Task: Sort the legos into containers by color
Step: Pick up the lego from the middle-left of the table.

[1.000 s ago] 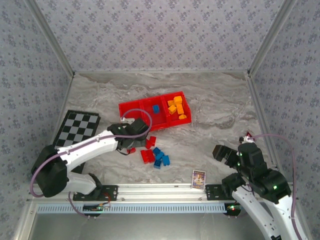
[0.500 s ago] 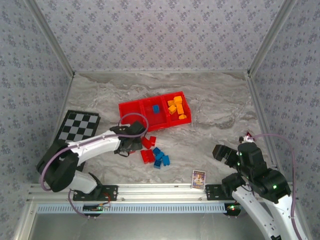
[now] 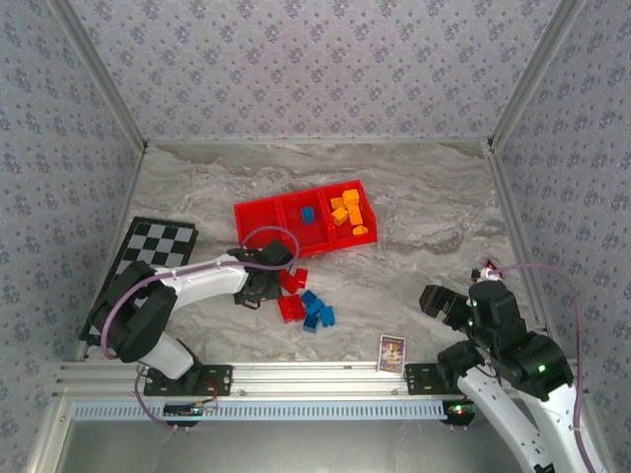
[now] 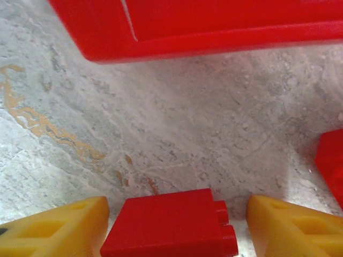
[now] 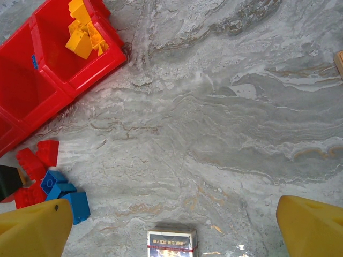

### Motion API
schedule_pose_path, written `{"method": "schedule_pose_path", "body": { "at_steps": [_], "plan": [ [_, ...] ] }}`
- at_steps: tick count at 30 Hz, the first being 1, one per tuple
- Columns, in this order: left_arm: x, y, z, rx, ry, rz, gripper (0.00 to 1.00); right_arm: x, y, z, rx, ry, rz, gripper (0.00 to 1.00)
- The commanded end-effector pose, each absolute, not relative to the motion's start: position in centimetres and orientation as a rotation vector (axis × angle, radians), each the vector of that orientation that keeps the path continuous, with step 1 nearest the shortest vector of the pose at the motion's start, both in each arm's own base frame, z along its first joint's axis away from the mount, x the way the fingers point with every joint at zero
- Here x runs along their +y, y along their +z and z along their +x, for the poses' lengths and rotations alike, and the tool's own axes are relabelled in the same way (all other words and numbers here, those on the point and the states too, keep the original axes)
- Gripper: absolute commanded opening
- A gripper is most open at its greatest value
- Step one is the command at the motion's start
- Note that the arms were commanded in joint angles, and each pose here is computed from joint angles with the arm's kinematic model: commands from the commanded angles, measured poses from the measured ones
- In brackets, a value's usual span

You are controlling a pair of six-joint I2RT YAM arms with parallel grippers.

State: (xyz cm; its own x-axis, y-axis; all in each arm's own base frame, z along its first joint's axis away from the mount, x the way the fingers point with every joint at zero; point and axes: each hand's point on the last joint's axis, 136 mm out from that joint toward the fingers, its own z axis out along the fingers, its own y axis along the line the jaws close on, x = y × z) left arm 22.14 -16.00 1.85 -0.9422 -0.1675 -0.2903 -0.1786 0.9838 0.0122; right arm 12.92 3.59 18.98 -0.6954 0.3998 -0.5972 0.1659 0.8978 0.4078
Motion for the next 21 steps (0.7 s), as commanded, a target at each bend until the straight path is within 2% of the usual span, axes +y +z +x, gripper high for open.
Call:
{"method": "schedule_pose_path", "body": {
  "at_steps": [1,6,12,21],
  "plan": [
    [-15.8,1.2,22.1,2.860,0.071,-0.251,0.60,3.5,19.2,12.9,2.337,0.417,0.412,1.00],
    [-16.2,1.2,22.2,2.860,0.044,-0.241,0.46,3.5,19.2,12.9,2.334,0.416,0.411,1.00],
    [-16.1,2.6,22.6,2.814,0.016,-0.237,0.37,3.6,19.3,13.0,2.334,0.422,0.398,1.00],
    [-16.7,9.0,24.6,2.664,-0.084,-0.184,0.24,3.6,19.3,13.0,2.333,0.421,0.395,1.00]
  ]
}}
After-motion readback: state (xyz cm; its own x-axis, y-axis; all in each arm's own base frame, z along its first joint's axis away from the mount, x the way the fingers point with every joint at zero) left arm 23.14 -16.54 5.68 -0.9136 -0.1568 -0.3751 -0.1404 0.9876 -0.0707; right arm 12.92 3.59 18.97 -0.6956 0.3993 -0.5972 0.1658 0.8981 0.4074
